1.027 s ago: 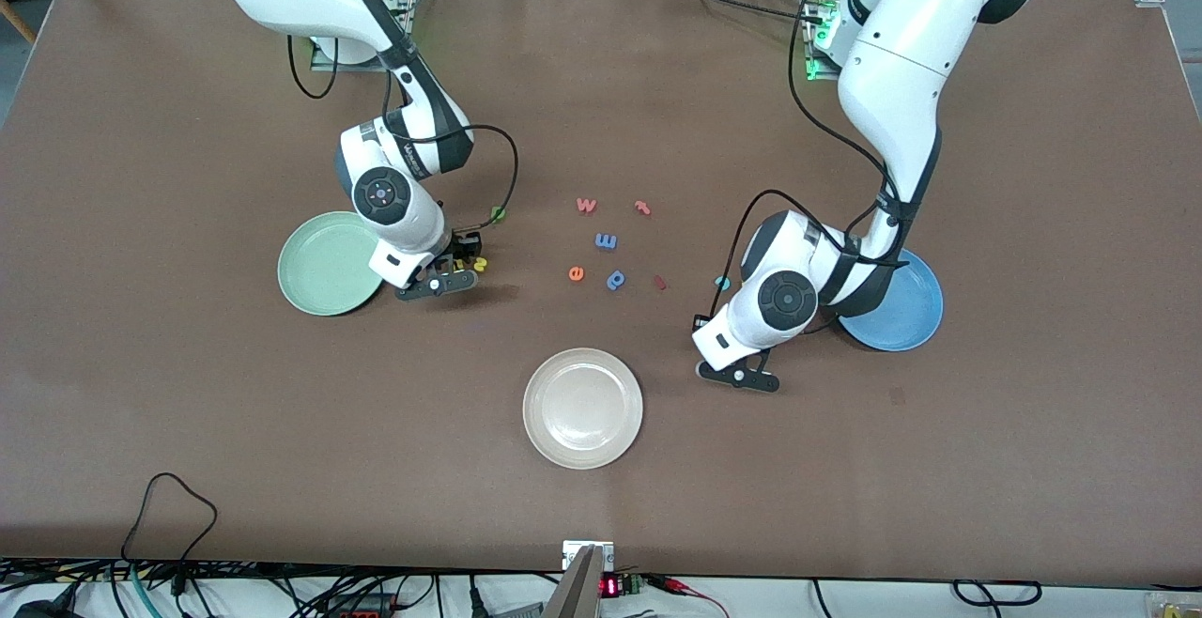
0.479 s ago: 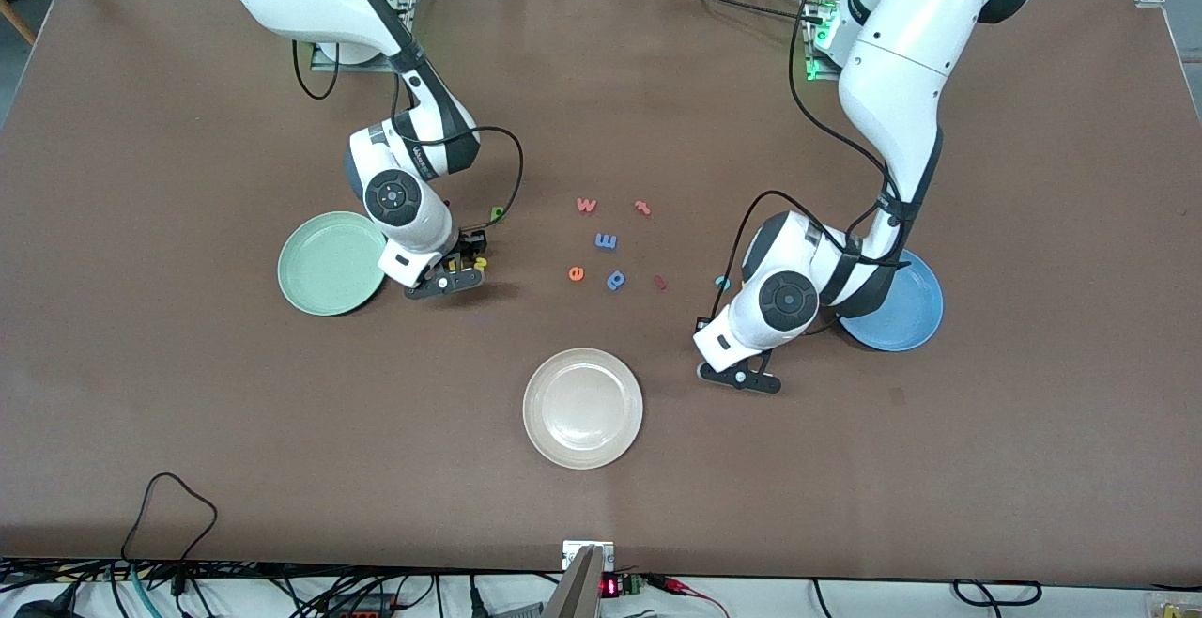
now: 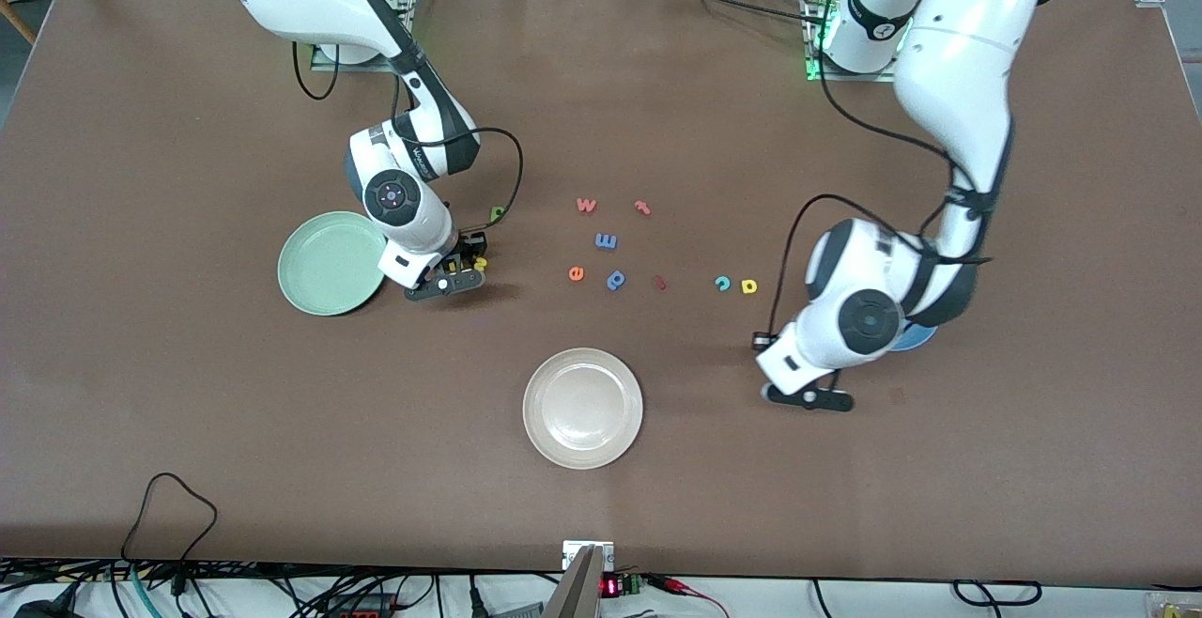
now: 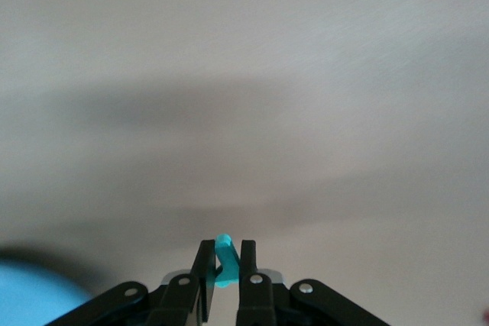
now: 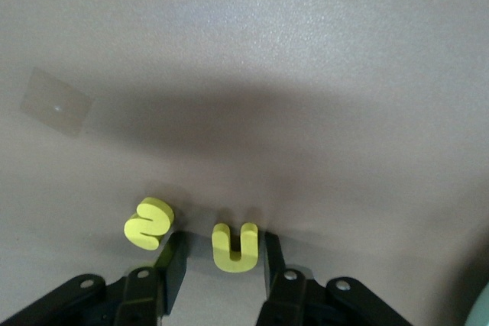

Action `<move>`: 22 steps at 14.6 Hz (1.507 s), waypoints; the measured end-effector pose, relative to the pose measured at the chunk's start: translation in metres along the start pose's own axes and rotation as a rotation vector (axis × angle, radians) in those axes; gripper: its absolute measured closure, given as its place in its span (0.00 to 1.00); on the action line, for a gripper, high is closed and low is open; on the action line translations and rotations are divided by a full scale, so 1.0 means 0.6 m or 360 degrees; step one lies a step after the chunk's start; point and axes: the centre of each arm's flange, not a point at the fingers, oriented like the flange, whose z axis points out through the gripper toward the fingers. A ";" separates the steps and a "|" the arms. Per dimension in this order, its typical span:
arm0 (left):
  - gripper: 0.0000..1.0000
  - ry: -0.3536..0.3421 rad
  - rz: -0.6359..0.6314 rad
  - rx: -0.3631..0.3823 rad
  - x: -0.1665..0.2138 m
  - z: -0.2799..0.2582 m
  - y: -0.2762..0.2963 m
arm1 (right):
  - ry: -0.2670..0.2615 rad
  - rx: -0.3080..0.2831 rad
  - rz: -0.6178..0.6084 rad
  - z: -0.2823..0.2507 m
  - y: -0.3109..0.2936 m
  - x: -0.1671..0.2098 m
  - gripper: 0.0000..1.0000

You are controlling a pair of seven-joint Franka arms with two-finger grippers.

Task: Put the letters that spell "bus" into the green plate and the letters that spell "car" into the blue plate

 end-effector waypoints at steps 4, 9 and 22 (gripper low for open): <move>0.83 -0.0219 -0.0004 0.0004 -0.037 -0.031 -0.139 | 0.0007 -0.0002 -0.0005 -0.001 0.002 0.001 0.58; 0.83 -0.0375 -0.0031 -0.0061 -0.083 0.051 -0.286 | 0.0013 -0.0003 -0.0022 -0.003 0.006 0.003 0.74; 0.56 -0.0338 0.0063 -0.0018 -0.102 0.012 -0.070 | -0.0117 0.0063 0.0290 -0.106 0.384 -0.019 0.69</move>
